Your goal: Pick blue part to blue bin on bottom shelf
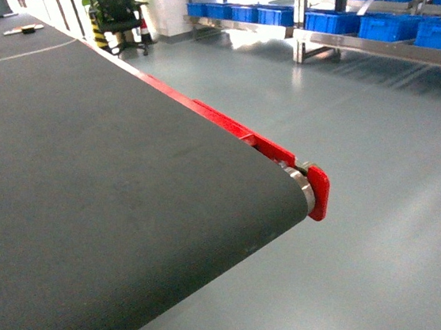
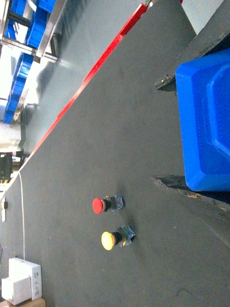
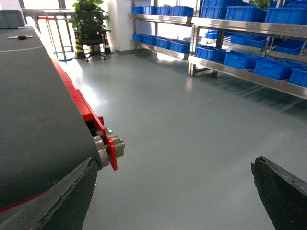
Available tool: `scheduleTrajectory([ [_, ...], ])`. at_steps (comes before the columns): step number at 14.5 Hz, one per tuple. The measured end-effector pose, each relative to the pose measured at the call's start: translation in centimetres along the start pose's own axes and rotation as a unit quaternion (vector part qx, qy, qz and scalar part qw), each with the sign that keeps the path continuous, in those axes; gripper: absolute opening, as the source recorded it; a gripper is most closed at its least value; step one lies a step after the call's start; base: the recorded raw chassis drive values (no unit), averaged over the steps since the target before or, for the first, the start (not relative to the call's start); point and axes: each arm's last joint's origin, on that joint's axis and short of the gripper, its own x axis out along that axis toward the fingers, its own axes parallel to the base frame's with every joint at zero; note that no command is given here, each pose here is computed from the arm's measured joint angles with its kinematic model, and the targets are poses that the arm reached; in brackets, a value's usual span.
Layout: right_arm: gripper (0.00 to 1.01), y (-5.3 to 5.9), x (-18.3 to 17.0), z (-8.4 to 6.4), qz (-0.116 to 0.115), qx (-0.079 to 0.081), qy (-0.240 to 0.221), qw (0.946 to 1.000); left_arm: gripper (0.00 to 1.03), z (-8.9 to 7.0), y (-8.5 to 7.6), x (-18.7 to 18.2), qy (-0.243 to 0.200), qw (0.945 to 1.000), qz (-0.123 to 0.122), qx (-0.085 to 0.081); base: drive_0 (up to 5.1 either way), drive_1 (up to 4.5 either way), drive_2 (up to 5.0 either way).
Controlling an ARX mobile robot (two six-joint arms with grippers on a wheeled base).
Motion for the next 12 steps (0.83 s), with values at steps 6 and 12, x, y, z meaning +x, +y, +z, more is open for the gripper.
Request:
scheduleTrajectory([
  [6,0.98,0.0,0.0,0.0,0.0,0.0,0.0,1.0,0.44,-0.01,0.0,0.0,0.0,1.0,0.0,0.0,-1.7,-1.66,-1.7],
  [12,0.98,0.0,0.0,0.0,0.0,0.0,0.0,1.0,0.44,-0.02,0.0,0.0,0.0,1.0,0.0,0.0,-1.6,-1.6,-1.6],
])
